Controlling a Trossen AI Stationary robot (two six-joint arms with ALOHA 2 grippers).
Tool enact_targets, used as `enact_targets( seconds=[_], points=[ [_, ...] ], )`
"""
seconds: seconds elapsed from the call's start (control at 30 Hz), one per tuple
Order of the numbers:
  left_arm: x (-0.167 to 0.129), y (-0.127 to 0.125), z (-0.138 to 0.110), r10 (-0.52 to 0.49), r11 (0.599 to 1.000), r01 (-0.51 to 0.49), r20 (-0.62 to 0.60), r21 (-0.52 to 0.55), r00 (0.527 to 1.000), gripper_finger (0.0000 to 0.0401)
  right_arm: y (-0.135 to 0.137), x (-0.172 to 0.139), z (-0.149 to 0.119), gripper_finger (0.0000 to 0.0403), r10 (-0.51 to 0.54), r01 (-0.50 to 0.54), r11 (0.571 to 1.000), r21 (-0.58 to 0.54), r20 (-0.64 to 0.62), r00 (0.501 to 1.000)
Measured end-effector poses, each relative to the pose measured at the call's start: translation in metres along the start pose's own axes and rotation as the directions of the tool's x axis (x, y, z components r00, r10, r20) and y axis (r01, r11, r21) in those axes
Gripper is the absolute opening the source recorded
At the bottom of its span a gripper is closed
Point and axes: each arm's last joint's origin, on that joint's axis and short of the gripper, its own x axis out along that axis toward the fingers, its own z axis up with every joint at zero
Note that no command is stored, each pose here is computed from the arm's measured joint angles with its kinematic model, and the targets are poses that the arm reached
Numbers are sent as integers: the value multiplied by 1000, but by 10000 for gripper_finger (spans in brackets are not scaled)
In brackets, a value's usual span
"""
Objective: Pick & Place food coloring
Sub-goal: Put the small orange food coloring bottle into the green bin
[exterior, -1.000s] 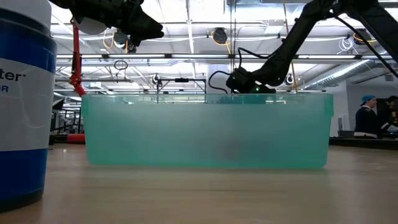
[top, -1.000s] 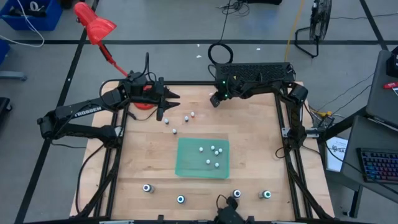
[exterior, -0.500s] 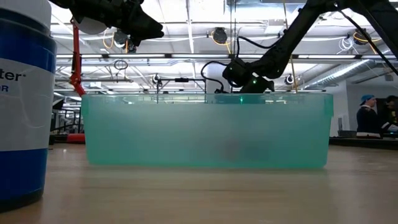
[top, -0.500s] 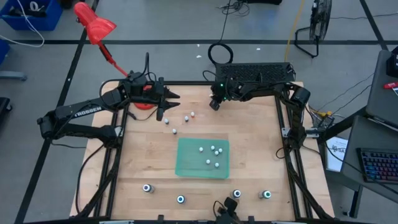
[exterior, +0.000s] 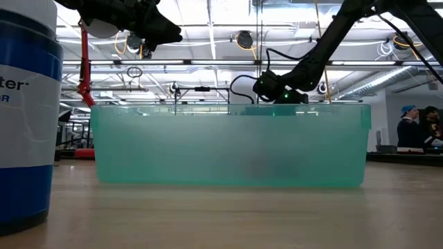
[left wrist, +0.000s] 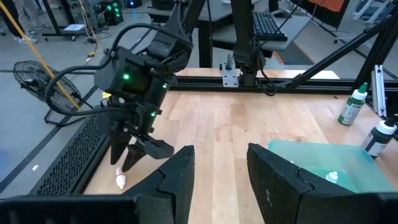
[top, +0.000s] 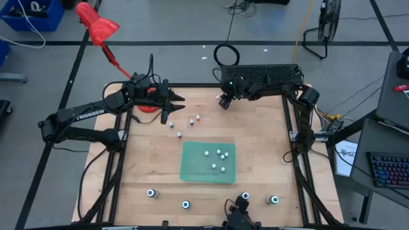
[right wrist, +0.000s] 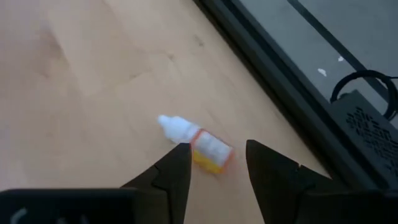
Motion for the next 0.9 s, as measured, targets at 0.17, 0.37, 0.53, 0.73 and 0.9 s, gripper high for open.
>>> enact_targets(
  seconds=[0.17,0.37,0.53,0.73,0.9],
  points=[
    [0,0,0,0,1000,0,1,0,1000,150,-7,4,-3,142,-5,5,1000,-6,-3,1000],
    [0,0,0,1,1000,-1,2,3,1000,149,-7,4,-4,142,41,-41,999,-8,-3,999],
    [0,0,0,1,1000,-1,2,4,1000,150,-7,4,-4,141,41,-41,999,-6,-3,999],
    [0,0,0,0,1000,0,1,3,1000,149,-1,4,-3,141,49,-49,999,-20,-1,999],
    [0,0,0,0,1000,0,1,2,1000,150,0,4,-2,141,44,-44,999,-28,11,999]
  ],
)
